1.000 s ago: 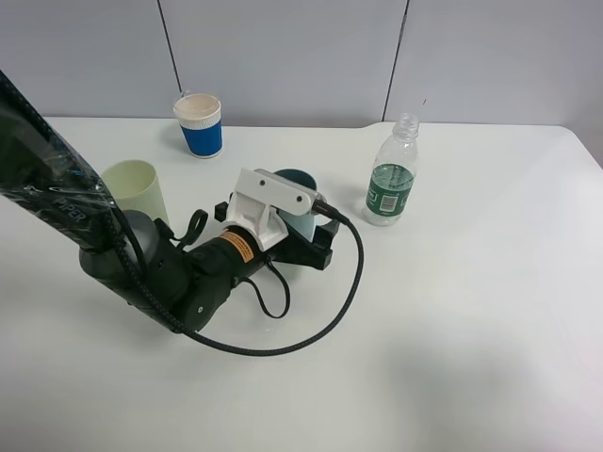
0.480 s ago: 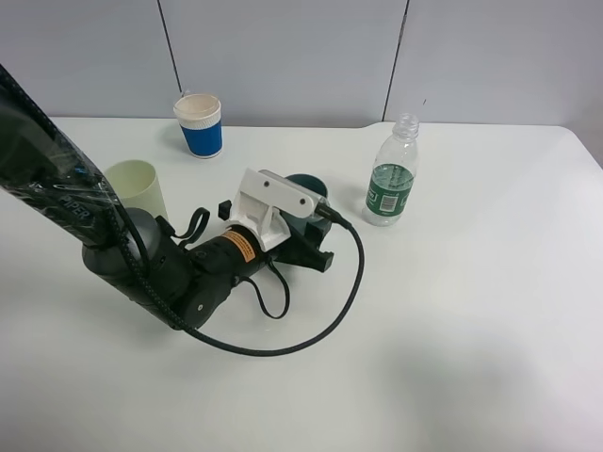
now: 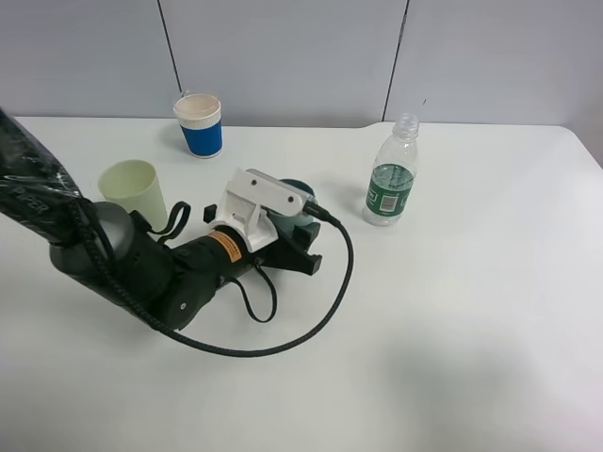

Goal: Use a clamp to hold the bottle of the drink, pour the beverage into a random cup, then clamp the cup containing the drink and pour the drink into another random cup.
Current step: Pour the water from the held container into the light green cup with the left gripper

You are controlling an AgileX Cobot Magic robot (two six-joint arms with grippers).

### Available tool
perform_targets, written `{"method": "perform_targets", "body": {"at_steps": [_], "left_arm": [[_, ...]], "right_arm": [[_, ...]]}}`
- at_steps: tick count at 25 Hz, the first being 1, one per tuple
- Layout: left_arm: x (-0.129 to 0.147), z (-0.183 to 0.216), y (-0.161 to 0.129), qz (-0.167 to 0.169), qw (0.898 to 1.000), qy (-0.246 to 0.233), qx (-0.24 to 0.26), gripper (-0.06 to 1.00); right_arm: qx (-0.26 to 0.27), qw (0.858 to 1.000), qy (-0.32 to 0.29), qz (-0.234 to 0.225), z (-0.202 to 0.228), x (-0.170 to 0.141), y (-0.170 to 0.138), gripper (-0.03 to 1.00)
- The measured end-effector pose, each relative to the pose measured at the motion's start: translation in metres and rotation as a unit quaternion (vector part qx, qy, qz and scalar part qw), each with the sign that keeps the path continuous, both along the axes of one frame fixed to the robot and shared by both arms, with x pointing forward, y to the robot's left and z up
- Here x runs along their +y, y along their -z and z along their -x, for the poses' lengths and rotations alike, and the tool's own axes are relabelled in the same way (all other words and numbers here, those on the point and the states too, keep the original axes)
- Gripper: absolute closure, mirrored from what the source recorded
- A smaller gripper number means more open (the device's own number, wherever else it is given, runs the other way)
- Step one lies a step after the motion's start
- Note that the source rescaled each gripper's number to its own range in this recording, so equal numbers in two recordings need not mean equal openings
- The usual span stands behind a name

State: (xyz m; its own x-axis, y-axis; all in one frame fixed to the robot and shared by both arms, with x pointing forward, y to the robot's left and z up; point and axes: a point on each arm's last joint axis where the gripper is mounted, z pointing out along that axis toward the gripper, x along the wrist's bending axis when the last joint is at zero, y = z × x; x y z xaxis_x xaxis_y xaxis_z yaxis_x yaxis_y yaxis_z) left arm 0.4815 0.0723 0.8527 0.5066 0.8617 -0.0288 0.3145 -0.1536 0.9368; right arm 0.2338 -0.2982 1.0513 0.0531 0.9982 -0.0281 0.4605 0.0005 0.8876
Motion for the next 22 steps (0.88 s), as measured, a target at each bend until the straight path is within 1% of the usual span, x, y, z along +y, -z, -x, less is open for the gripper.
{"method": "perform_targets", "body": {"at_steps": [5,11,15,22], "left_arm": [[0.029,0.017,-0.006,-0.009,0.999,-0.048,0.024,0.91],[0.066,0.042,-0.013,-0.024,0.995,-0.093,0.040,0.91],[0.088,0.058,-0.018,-0.032,0.993,-0.109,0.040,0.91],[0.116,0.079,-0.031,-0.028,0.991,-0.131,0.023,0.91]], "right_arm": [[0.000,1.000,0.000,0.000,0.000,0.000,0.000,-0.03],[0.000,1.000,0.000,0.000,0.000,0.000,0.000,-0.03],[0.000,1.000,0.000,0.000,0.000,0.000,0.000,-0.03],[0.000,1.000,0.000,0.000,0.000,0.000,0.000,-0.03]]}}
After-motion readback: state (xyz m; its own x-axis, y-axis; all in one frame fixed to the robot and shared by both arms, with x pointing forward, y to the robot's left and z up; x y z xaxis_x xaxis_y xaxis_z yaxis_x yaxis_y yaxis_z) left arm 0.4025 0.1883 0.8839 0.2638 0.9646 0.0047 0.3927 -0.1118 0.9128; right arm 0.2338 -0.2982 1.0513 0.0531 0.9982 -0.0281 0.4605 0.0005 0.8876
